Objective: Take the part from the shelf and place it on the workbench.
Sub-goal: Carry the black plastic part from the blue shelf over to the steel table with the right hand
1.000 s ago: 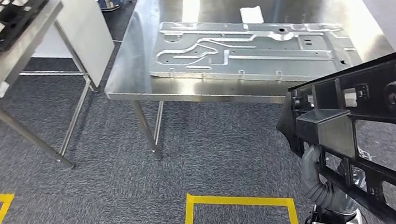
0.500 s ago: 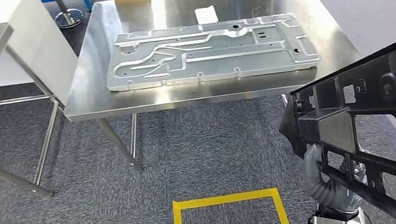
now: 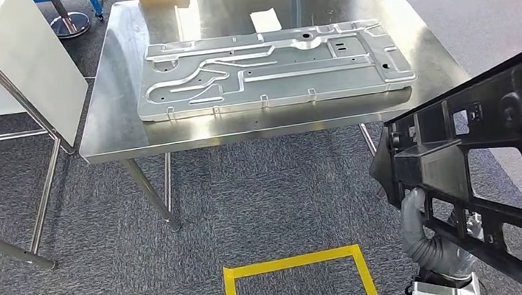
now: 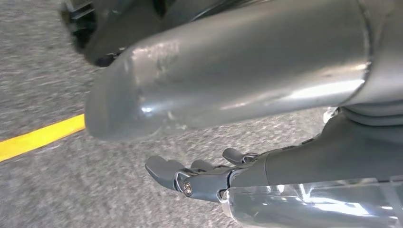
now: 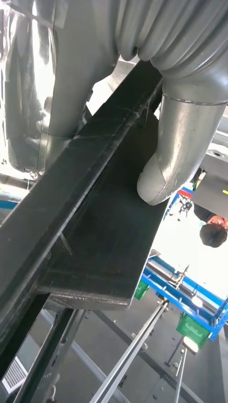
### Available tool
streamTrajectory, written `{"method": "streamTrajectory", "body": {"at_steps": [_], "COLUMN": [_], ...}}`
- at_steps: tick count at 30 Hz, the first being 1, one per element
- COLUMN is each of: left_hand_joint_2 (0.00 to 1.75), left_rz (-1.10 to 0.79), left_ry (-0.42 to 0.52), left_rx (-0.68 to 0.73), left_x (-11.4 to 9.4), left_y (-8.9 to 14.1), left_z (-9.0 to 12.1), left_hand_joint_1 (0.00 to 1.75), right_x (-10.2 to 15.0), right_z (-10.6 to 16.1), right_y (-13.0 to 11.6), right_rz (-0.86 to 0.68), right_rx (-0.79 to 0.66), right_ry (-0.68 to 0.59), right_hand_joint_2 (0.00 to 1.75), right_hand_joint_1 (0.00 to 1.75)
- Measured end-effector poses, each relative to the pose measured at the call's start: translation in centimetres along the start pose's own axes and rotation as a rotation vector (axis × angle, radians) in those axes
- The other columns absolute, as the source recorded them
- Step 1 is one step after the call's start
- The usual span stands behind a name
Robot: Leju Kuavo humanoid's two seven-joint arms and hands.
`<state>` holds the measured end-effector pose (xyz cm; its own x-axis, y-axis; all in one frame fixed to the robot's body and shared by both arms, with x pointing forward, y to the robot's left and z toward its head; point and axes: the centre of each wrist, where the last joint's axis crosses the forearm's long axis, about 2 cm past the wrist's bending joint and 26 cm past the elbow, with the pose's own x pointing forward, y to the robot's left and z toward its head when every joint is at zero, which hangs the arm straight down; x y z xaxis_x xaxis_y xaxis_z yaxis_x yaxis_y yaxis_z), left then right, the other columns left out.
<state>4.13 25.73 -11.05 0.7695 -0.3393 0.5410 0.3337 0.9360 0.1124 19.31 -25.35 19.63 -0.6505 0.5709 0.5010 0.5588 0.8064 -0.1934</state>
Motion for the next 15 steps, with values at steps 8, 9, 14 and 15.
{"method": "streamTrajectory", "body": {"at_steps": [8,9,14,15], "left_hand_joint_2": [0.0,0.0,0.0,0.0], "left_rz": [0.04,0.048,0.056,0.054], "left_ry": [0.021,0.019,0.02,0.022], "left_rx": [-0.029,-0.034,-0.047,-0.048], "left_x": [0.02,0.03,-0.16,-0.23], "left_y": [-0.01,-0.02,-0.14,-0.17], "left_z": [-0.02,-0.02,0.08,0.12], "left_hand_joint_1": [0.0,0.0,0.0,0.0], "right_x": [-0.07,-0.08,-0.13,-0.15], "right_z": [0.11,0.12,-0.17,-0.18], "right_y": [0.27,0.29,0.42,0.45], "right_rz": [0.007,0.007,0.005,0.005], "right_rx": [0.005,0.005,0.0,0.0], "right_ry": [0.002,0.002,-0.012,-0.012], "right_hand_joint_2": [1.75,1.75,1.75,1.75], "right_hand_joint_1": [1.75,1.75,1.75,1.75]}}
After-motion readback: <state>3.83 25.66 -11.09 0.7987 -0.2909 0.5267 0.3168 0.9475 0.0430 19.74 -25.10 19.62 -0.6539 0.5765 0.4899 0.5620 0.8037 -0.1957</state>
